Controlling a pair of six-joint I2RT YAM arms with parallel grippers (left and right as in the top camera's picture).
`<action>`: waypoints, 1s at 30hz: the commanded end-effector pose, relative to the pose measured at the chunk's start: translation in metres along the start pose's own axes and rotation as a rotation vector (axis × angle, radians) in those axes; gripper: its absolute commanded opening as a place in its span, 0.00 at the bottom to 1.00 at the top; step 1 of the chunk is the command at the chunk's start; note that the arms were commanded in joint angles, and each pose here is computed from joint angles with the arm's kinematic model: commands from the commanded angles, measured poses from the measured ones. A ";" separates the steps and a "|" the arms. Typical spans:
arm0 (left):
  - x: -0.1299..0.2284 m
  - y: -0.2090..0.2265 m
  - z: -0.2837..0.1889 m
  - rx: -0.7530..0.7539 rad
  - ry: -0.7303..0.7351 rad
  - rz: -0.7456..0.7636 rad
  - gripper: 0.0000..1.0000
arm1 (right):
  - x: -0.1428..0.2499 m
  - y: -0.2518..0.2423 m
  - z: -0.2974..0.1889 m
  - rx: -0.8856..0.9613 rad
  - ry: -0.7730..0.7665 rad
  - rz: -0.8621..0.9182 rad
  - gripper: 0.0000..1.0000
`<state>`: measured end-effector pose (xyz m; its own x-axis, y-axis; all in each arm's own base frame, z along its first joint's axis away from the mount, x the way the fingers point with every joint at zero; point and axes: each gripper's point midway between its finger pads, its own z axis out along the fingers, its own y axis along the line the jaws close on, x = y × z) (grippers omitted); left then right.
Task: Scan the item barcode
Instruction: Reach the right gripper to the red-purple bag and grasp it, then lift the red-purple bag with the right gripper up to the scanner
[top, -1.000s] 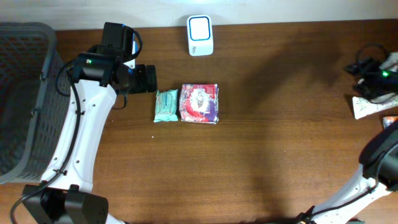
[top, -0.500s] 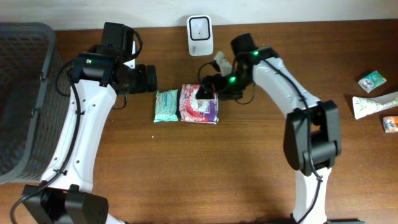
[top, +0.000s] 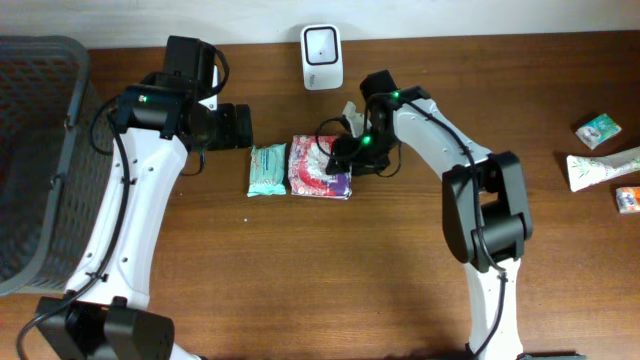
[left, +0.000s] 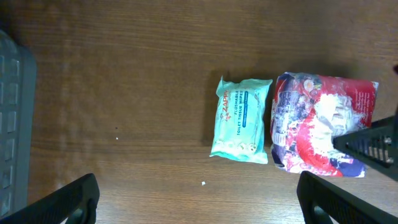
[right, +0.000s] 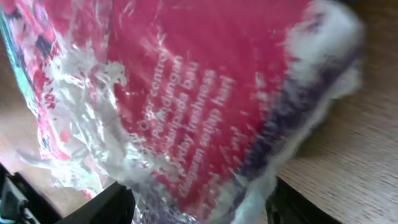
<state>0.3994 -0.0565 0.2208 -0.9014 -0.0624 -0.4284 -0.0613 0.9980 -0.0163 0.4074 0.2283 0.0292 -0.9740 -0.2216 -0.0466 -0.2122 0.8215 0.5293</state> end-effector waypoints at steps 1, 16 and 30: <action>-0.002 0.001 -0.003 -0.008 -0.010 0.021 0.99 | 0.013 -0.002 0.016 0.042 0.042 -0.036 0.42; -0.002 0.001 -0.003 -0.008 -0.010 0.022 0.99 | 0.023 -0.076 -0.205 1.144 -0.143 0.274 0.04; -0.002 0.001 -0.003 -0.008 -0.010 0.021 0.99 | 0.015 0.040 -0.063 0.716 -0.110 0.018 0.33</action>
<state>0.3993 -0.0565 0.2207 -0.9016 -0.0620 -0.4281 -0.0610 0.9980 -0.0161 0.3983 0.1743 0.0837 -0.9820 -0.1393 -0.1276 -0.0921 0.9427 -0.3207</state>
